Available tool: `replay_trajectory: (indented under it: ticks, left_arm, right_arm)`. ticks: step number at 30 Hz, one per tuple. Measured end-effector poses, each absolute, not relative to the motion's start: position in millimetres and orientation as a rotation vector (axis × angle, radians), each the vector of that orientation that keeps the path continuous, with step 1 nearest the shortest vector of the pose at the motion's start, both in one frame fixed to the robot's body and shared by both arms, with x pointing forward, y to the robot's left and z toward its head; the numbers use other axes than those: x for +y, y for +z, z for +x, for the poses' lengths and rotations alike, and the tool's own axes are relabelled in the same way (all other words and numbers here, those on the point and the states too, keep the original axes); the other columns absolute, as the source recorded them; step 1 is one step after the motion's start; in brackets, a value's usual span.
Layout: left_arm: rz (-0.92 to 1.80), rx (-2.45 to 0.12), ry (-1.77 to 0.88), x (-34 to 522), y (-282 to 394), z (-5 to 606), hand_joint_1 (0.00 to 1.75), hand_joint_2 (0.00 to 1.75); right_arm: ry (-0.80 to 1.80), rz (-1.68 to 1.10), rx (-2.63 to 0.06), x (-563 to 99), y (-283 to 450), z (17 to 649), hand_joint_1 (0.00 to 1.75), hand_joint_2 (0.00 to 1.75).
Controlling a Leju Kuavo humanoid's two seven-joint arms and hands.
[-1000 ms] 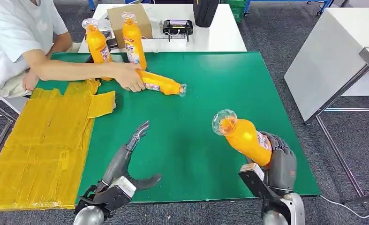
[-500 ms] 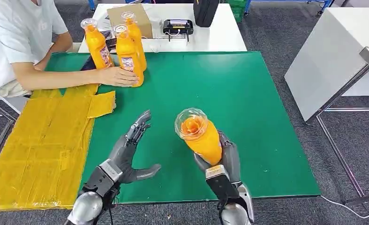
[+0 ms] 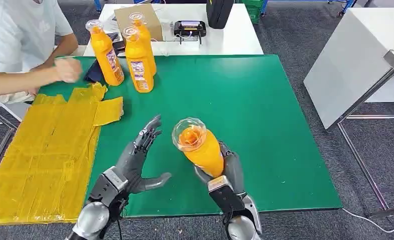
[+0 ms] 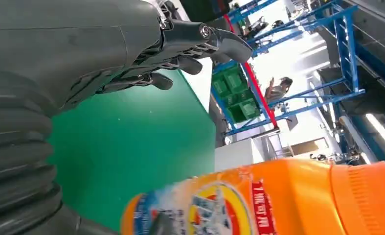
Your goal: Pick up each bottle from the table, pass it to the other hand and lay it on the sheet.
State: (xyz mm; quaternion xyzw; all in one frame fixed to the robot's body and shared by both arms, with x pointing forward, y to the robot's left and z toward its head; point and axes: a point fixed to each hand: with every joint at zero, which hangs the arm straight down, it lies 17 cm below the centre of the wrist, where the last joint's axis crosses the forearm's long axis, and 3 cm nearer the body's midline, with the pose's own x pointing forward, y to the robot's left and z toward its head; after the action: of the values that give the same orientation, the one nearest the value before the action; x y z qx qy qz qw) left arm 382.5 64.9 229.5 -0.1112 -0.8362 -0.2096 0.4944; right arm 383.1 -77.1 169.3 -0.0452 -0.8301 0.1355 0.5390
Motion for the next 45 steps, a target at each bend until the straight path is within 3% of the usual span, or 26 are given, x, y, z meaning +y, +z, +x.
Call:
replay_trajectory:
  ticks: [11,32,45]
  left_arm:
    - [-0.201,-2.076,-0.549,55,235,387,0.00,1.75]
    - [-0.296,-2.044,-0.530,38,233,386,0.00,1.75]
    - [-0.293,-2.021,-0.501,46,225,390,0.00,1.75]
  right_arm:
    - [0.378,-0.014,-1.976,-40,173,394,1.75,1.75]
    - [0.749,-0.211,-2.003,10,150,388,1.75,1.75]
    - [0.810,-0.215,-1.995,22,142,390,1.75,1.75]
